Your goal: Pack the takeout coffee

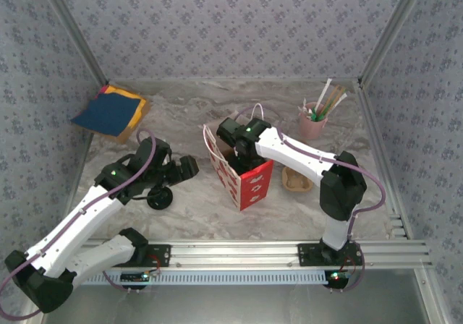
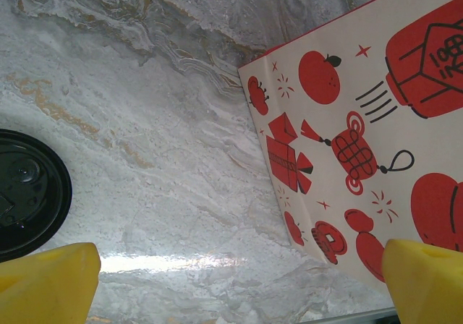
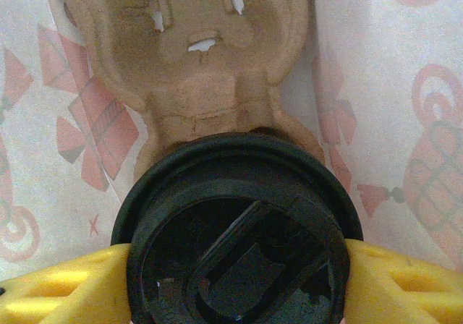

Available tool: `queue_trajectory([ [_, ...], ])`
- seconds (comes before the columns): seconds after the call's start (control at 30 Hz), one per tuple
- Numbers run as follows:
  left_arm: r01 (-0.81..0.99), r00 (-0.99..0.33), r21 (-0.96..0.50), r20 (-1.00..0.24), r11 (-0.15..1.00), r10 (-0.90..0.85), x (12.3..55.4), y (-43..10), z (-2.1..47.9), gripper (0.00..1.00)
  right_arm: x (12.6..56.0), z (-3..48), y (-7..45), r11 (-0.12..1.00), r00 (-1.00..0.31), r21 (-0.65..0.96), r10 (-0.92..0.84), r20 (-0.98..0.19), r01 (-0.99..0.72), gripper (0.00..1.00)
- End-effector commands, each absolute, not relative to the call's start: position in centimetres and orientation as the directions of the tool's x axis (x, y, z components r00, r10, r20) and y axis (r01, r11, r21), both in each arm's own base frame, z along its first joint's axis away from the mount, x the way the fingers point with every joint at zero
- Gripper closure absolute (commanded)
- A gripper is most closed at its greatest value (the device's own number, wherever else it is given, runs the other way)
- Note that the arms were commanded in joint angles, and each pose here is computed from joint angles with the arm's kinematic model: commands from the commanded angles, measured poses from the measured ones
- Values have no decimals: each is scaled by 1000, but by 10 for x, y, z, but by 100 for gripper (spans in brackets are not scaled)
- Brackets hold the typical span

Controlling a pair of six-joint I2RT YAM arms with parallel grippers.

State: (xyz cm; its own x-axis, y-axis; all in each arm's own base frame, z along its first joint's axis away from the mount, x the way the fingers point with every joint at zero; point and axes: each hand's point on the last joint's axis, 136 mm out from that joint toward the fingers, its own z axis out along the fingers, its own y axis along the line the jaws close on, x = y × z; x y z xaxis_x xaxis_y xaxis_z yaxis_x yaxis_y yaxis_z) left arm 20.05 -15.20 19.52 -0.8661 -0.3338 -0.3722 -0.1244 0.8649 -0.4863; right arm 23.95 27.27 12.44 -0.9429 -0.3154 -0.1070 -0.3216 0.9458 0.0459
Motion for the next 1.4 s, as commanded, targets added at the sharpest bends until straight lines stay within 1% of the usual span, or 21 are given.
queue_trajectory([
  [0.0,-126,-853,-507,-383,852,-354,203,-151,207,0,222,98,256,946,-946,-35,-323,23,-324,32],
  [1.37,-121,-855,-508,-383,853,-350,205,-154,208,0,220,114,260,945,-946,-34,-325,-10,-324,32],
])
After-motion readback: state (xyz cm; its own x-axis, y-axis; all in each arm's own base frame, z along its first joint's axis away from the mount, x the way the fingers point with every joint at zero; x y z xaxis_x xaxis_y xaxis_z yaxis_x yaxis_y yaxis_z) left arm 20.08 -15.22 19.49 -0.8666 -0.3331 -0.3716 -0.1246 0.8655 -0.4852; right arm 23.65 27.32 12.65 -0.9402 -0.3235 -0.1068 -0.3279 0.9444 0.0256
